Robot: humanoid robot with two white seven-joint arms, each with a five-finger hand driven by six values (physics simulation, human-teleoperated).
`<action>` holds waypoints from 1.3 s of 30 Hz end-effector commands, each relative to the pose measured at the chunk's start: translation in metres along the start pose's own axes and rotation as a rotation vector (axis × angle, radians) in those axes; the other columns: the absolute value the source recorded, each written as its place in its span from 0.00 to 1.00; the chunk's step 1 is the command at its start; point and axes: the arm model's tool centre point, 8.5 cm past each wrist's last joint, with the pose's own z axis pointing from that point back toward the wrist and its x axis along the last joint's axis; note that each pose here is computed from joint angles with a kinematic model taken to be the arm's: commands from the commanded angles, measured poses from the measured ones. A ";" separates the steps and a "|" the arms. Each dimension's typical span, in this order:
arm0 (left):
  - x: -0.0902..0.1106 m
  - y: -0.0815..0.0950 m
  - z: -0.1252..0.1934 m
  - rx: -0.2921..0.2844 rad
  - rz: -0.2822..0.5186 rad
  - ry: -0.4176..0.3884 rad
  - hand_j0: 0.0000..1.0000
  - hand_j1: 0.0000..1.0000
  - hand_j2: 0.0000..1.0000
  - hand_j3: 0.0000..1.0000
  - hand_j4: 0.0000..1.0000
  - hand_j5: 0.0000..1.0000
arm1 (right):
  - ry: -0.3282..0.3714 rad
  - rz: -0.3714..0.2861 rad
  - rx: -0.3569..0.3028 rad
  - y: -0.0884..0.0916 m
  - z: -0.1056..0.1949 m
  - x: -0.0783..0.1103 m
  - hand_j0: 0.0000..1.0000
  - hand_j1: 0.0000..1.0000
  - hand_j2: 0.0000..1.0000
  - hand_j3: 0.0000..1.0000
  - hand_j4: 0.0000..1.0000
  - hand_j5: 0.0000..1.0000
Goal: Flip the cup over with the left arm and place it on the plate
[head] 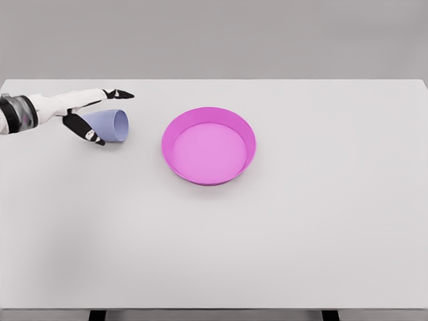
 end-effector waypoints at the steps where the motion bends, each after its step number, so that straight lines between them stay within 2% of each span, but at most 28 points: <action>1: -0.006 -0.006 -0.005 -0.012 0.012 0.017 1.00 1.00 1.00 1.00 1.00 1.00 | -0.001 0.000 0.000 0.000 0.000 0.000 1.00 1.00 1.00 1.00 1.00 1.00; 15: -0.007 -0.007 -0.008 -0.013 0.018 0.022 1.00 1.00 1.00 1.00 1.00 1.00 | -0.001 0.000 0.000 0.000 0.000 0.000 1.00 1.00 1.00 1.00 1.00 1.00; 19: -0.017 -0.005 -0.008 -0.005 0.029 0.057 1.00 1.00 1.00 1.00 1.00 1.00 | 0.001 0.000 0.000 0.000 0.000 0.000 1.00 1.00 1.00 1.00 1.00 1.00; 23: -0.014 -0.007 -0.018 -0.012 0.031 0.054 1.00 1.00 1.00 1.00 1.00 1.00 | 0.001 0.000 0.000 0.000 0.000 0.000 1.00 1.00 1.00 1.00 1.00 1.00; 28: -0.025 -0.018 -0.023 -0.044 0.035 0.096 1.00 1.00 1.00 1.00 1.00 1.00 | -0.001 0.000 0.000 0.000 0.000 0.000 1.00 1.00 1.00 1.00 1.00 1.00; 32: -0.026 -0.018 -0.023 -0.046 0.035 0.101 1.00 1.00 1.00 1.00 1.00 1.00 | -0.001 0.002 0.000 0.000 0.000 0.000 1.00 1.00 1.00 1.00 1.00 1.00; 33: -0.026 -0.019 -0.024 -0.050 0.034 0.104 0.98 0.98 0.98 0.98 0.98 0.98 | 0.001 0.001 0.000 0.000 0.000 0.000 1.00 1.00 1.00 1.00 1.00 1.00; 35: -0.026 -0.018 -0.023 -0.041 0.034 0.102 0.74 0.74 0.74 0.74 0.74 0.74 | -0.001 0.000 0.000 0.000 0.000 0.000 1.00 1.00 1.00 1.00 1.00 1.00; 36: -0.026 -0.018 -0.024 -0.040 0.038 0.100 0.65 0.65 0.65 0.65 0.65 0.65 | 0.001 0.000 0.000 0.000 0.000 0.000 1.00 1.00 1.00 1.00 1.00 1.00; 38: -0.025 -0.017 -0.023 -0.036 0.044 0.096 0.58 0.58 0.58 0.58 0.58 0.58 | 0.001 0.000 0.000 0.000 0.000 0.000 1.00 1.00 1.00 1.00 1.00 1.00; 39: -0.025 -0.017 -0.024 -0.034 0.049 0.092 0.58 0.58 0.58 0.58 0.58 0.58 | 0.001 0.000 0.000 0.000 0.000 0.000 1.00 1.00 1.00 1.00 1.00 1.00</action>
